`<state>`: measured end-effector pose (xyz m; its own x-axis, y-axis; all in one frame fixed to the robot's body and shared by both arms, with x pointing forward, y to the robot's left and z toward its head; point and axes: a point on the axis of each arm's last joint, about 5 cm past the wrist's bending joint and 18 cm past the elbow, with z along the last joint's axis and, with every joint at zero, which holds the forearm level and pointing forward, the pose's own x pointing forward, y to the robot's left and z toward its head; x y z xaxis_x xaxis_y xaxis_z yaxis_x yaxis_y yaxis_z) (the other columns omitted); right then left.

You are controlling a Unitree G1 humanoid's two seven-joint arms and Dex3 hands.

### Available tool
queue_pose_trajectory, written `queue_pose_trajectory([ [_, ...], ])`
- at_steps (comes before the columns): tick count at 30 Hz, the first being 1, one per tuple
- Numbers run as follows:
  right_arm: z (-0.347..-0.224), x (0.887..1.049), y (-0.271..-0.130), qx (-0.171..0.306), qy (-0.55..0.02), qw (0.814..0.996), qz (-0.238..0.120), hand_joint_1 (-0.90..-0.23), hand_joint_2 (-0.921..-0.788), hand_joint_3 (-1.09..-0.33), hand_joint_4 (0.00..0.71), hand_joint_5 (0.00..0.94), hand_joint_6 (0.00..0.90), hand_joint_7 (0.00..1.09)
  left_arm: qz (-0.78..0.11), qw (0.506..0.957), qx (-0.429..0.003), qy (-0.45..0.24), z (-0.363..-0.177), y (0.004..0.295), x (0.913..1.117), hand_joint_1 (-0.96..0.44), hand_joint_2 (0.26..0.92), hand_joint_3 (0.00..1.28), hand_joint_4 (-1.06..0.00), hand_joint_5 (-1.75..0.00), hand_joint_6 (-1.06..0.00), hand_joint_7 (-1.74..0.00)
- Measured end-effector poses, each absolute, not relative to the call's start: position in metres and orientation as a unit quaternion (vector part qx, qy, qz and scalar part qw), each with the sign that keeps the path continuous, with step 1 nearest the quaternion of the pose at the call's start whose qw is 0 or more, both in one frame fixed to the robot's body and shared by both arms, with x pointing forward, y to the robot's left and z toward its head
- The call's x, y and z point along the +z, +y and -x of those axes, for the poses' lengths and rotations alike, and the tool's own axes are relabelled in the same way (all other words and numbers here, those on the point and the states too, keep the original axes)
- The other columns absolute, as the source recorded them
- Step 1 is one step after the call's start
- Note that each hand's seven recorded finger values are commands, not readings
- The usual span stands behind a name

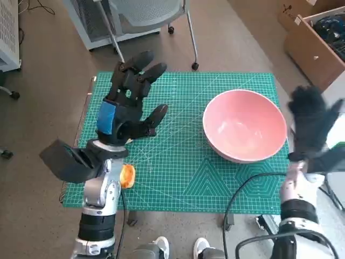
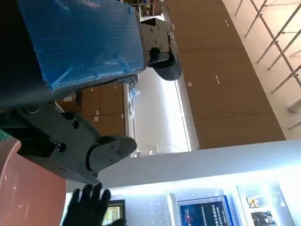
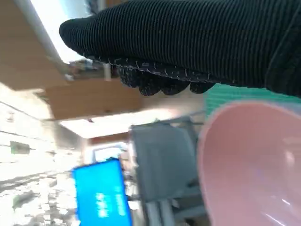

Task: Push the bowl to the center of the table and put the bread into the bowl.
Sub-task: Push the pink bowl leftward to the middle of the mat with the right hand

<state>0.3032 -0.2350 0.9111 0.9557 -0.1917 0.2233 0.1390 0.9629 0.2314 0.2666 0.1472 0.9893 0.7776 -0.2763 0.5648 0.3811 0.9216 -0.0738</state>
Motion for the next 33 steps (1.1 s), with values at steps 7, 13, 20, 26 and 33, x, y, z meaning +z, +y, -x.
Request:
queue_pose_trajectory([
  [7,-0.309,0.908,-0.220,-0.050,-0.096,0.986,-0.124,-0.487,-0.921,-0.637,0.279,0.000,0.216,0.30,0.091,0.938,-0.173,-0.285,-0.266,0.149,0.990,-0.10,0.662,0.73,0.00,-0.71,0.00,-0.82],
  [13,-0.314,0.905,-0.201,-0.020,-0.069,0.987,-0.142,-0.475,-0.921,-0.648,0.275,0.002,0.222,0.30,0.089,0.939,-0.171,-0.285,-0.264,0.150,0.989,-0.11,0.644,0.76,0.00,-0.70,0.00,-0.82],
  [20,-0.316,0.902,-0.181,0.005,-0.047,0.987,-0.151,-0.493,-0.921,-0.651,0.285,0.007,0.233,0.31,0.082,0.940,-0.165,-0.288,-0.262,0.154,0.990,-0.11,0.635,0.78,0.00,-0.71,0.00,-0.82],
  [26,-0.322,0.908,-0.167,0.020,-0.042,0.987,-0.155,-0.485,-0.921,-0.663,0.293,0.009,0.236,0.32,0.076,0.940,-0.159,-0.292,-0.259,0.157,0.992,-0.12,0.631,0.79,0.00,-0.72,0.00,-0.82],
  [33,-0.327,0.914,-0.151,0.046,-0.041,0.986,-0.153,-0.489,-0.921,-0.671,0.286,0.003,0.215,0.33,0.075,0.942,-0.150,-0.291,-0.256,0.159,0.991,-0.14,0.632,0.77,0.00,-0.73,0.00,-0.82],
])
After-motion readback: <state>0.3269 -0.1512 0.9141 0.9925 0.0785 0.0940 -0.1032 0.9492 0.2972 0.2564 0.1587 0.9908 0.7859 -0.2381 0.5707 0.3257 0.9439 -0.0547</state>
